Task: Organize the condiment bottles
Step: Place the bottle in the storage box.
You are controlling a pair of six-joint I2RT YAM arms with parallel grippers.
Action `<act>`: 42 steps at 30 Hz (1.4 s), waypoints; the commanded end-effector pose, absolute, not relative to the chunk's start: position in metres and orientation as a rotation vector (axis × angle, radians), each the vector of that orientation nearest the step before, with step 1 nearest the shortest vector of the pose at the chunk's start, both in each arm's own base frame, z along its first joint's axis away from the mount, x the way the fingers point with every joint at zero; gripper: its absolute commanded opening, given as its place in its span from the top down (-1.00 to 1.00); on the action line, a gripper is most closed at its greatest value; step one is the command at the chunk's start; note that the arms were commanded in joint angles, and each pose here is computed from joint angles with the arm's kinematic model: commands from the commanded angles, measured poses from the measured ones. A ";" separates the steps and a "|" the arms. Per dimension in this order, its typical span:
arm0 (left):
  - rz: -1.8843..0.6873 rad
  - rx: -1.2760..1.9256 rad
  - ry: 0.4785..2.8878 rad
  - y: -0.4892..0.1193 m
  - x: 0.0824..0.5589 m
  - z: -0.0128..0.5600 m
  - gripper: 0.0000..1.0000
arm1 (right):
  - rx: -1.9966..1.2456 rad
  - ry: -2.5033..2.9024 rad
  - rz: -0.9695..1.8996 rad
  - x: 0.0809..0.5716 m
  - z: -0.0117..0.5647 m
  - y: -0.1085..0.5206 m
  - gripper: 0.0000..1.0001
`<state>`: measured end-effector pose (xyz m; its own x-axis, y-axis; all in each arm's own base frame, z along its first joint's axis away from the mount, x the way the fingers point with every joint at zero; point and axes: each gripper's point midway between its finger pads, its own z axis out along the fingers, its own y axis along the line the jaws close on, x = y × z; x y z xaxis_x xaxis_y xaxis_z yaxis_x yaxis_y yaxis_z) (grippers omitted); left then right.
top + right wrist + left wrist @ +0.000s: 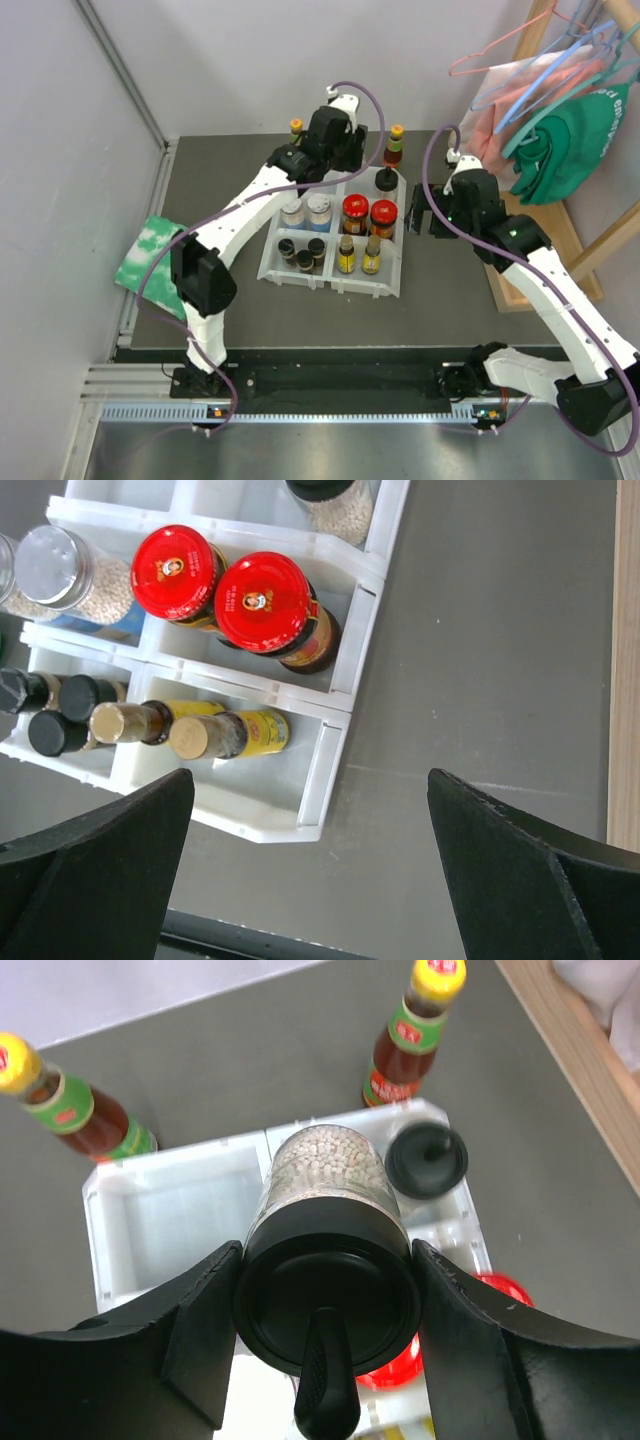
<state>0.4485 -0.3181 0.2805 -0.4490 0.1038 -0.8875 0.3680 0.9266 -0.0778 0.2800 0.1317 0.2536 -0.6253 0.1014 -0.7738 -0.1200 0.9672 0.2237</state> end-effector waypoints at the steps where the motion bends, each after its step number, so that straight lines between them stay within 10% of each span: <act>1: -0.450 0.304 1.831 -0.342 0.478 0.339 1.00 | -0.006 2.205 0.322 0.278 0.257 0.131 -0.98; 26: -0.316 0.445 2.112 -0.339 0.526 0.194 0.97 | -0.003 2.223 0.307 0.282 0.249 0.132 -0.97; 42: -0.234 0.502 2.124 -0.341 0.542 0.160 0.53 | -0.006 2.249 0.293 0.285 0.239 0.133 -0.97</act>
